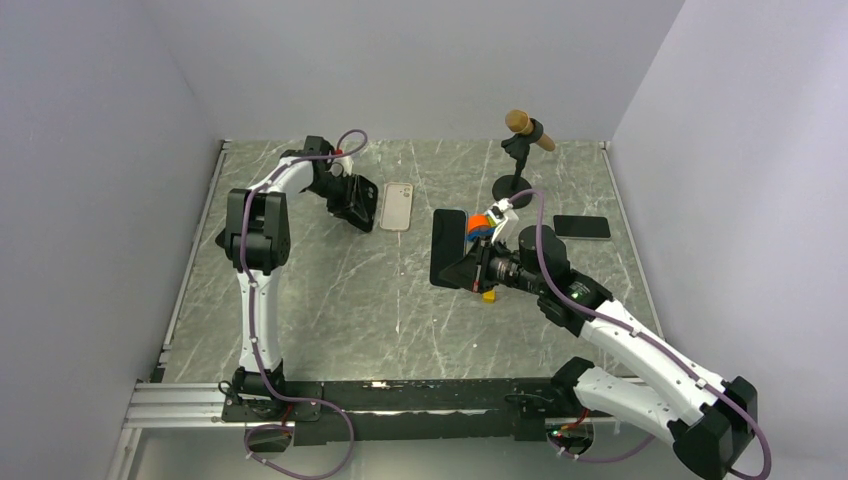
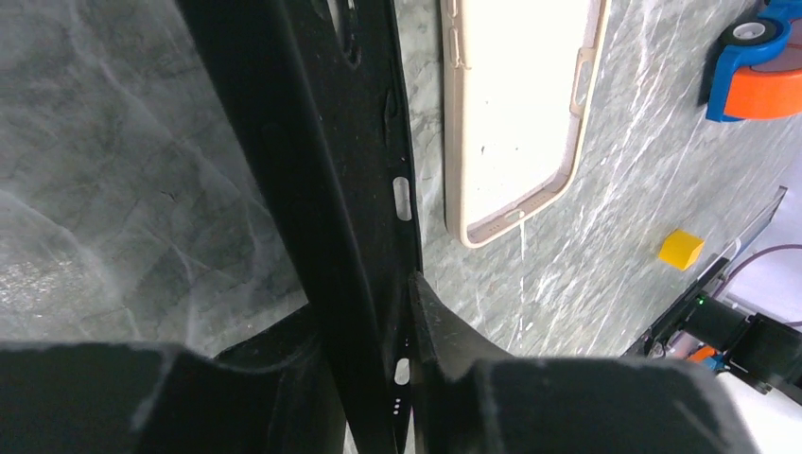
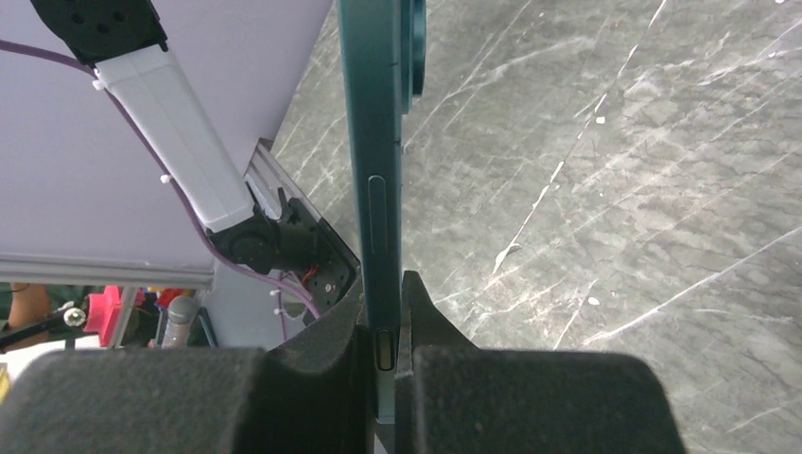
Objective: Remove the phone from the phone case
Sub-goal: Place the phone case at the center of the board.
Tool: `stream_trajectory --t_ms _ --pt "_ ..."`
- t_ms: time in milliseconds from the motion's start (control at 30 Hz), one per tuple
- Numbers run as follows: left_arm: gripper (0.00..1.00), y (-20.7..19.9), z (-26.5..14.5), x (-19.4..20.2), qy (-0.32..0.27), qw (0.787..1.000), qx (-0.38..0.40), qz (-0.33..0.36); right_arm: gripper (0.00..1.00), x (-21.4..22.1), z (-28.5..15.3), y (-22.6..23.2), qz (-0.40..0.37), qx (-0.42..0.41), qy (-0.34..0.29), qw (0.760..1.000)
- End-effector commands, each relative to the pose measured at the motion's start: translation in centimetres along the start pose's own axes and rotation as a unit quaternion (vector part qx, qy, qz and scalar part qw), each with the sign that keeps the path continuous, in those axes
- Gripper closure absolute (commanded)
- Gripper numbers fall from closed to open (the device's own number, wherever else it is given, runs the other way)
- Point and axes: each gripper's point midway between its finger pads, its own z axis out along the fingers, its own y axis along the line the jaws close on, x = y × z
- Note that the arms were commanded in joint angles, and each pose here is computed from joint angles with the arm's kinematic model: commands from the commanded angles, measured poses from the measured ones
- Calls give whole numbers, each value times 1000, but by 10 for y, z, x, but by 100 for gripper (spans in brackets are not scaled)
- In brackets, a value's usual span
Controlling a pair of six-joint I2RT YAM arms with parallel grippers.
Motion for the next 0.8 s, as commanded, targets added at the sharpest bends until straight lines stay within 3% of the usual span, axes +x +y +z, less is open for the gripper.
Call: stream_trajectory --t_ms 0,133,433,767 --pt "76 -10 -10 -23 -34 999 -5 17 100 -24 -1 26 -13 -52 -42 998" --pt "84 -11 -7 -29 -39 999 1 7 100 -24 -1 27 -10 -53 -43 998" --pt "84 -15 -3 -32 -45 999 14 -8 100 -24 -4 24 -8 -45 -48 998" --pt "62 -17 0 -32 -61 998 23 -25 100 -23 1 28 -7 -60 -44 997"
